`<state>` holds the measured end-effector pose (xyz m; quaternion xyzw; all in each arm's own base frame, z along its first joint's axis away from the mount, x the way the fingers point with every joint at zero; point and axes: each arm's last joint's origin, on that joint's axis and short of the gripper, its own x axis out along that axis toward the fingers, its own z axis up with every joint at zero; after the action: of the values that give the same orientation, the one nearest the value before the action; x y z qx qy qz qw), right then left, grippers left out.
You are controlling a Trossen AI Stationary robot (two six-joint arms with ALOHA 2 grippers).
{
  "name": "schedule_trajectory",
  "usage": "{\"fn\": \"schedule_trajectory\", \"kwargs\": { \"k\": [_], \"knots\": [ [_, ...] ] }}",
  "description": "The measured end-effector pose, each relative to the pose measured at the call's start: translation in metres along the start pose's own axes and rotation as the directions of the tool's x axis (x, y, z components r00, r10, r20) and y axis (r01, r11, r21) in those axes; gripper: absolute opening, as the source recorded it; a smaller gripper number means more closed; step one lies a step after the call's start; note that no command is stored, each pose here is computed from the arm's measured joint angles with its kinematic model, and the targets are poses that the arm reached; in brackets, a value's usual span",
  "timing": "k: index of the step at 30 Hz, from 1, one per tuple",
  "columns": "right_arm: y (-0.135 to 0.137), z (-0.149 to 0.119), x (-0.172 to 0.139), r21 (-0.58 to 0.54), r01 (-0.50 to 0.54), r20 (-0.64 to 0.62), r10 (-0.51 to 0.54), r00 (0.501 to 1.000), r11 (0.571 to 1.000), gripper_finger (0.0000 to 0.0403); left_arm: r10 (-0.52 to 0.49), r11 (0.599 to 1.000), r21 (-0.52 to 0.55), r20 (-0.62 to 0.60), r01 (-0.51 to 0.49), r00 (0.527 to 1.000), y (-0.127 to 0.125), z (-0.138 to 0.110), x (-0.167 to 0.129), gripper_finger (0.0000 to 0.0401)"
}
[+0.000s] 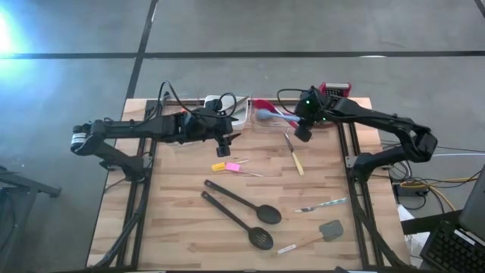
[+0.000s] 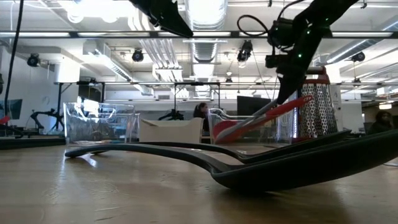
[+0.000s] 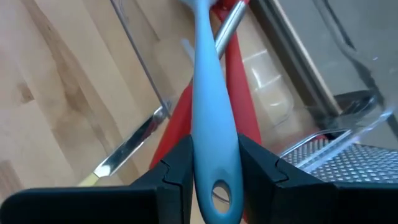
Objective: Pick & Place Kitchen Items
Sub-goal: Put the gray serving spoon into the right transparent bin, then put the pink spatula into the left transparent bin
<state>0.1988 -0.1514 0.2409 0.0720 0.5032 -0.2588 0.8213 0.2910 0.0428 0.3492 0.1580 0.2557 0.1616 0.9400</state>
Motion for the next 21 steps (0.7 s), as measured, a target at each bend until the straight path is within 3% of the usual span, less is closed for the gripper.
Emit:
{"fn": "schedule_trajectory", "kwargs": {
  "k": [4, 12, 21],
  "knots": [
    [0.000, 0.001, 0.005, 0.018, -0.002, -0.015, 0.002, 1.000, 1.000, 0.0091, 0.000, 1.000, 0.000, -0.002, 0.000, 1.000, 0.000, 0.000, 0.000, 0.0234],
    [-0.001, 0.003, 0.001, 0.040, 0.013, -0.011, -0.012, 1.000, 0.999, 0.0209, -0.005, 1.000, 0.001, -0.017, 0.005, 1.000, -0.001, -0.002, 0.000, 0.0234],
    [-0.004, 0.009, -0.040, 0.070, 0.029, 0.140, -0.039, 0.989, 0.997, 0.0221, -0.006, 1.000, -0.008, -0.021, 0.006, 1.000, -0.001, -0.002, 0.000, 0.0234]
  ]
}}
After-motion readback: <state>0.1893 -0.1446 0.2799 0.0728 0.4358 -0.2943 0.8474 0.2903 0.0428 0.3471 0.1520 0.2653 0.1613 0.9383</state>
